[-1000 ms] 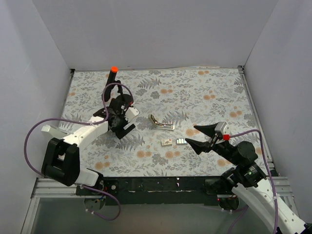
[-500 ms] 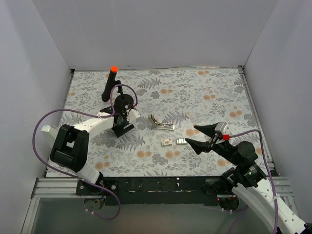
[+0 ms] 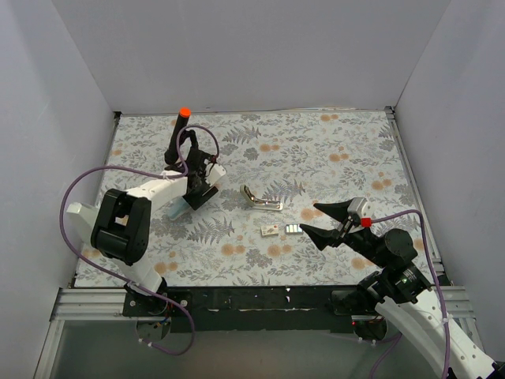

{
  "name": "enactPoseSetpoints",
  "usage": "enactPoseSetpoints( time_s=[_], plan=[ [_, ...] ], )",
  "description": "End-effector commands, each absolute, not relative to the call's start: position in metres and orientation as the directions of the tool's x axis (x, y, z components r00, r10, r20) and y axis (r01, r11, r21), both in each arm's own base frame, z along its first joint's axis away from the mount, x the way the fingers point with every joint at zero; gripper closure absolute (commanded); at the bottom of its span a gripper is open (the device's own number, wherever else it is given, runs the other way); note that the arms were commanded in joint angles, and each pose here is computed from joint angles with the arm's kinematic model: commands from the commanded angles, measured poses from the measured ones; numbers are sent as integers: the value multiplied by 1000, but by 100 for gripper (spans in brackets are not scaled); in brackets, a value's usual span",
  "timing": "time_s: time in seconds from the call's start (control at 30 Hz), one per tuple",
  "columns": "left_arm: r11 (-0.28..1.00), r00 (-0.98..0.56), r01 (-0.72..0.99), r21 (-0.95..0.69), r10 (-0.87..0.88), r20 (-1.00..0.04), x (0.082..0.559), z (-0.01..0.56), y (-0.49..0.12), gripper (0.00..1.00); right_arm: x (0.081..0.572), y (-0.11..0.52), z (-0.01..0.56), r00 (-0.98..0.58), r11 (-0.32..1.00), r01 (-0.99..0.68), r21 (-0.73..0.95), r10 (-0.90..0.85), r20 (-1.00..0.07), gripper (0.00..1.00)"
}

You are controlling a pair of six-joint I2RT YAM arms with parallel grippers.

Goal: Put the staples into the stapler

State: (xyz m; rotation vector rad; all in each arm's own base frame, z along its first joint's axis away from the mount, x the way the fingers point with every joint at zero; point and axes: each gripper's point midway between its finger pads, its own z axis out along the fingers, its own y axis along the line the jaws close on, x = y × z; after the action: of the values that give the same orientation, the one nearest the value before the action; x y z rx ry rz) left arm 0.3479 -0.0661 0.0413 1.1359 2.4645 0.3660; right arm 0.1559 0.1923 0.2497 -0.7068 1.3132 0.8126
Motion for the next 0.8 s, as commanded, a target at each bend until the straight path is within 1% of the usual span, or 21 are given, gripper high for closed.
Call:
enactPoseSetpoints(
  time_s=[0.0, 0.07, 0.3, 0.4, 0.47, 0.63, 0.77],
  plan=[
    [702, -621, 604, 378, 711, -329, 361, 60, -71, 35, 154, 192, 264, 107, 541, -841, -10, 148, -983, 25],
    [715, -625, 603, 353, 699, -349, 358, 63, -74, 35, 154, 193, 264, 107, 538, -843, -10, 148, -983, 25],
    [752, -649, 584, 305, 659, -381, 355, 72, -78, 41, 153, 193, 264, 107, 536, -844, -11, 148, -983, 25],
    [762, -656, 582, 283, 646, -389, 356, 75, -81, 45, 154, 193, 263, 104, 536, -844, -10, 146, -984, 25],
    [767, -674, 582, 269, 641, -367, 353, 71, -80, 51, 153, 193, 264, 104, 534, -845, -9, 148, -984, 25],
    [771, -695, 579, 265, 637, -335, 348, 66, -77, 51, 153, 193, 264, 105, 534, -845, -10, 147, -983, 25],
    [765, -688, 581, 278, 644, -333, 348, 67, -75, 51, 153, 193, 264, 105, 534, -845, -11, 147, -984, 25]
  ],
)
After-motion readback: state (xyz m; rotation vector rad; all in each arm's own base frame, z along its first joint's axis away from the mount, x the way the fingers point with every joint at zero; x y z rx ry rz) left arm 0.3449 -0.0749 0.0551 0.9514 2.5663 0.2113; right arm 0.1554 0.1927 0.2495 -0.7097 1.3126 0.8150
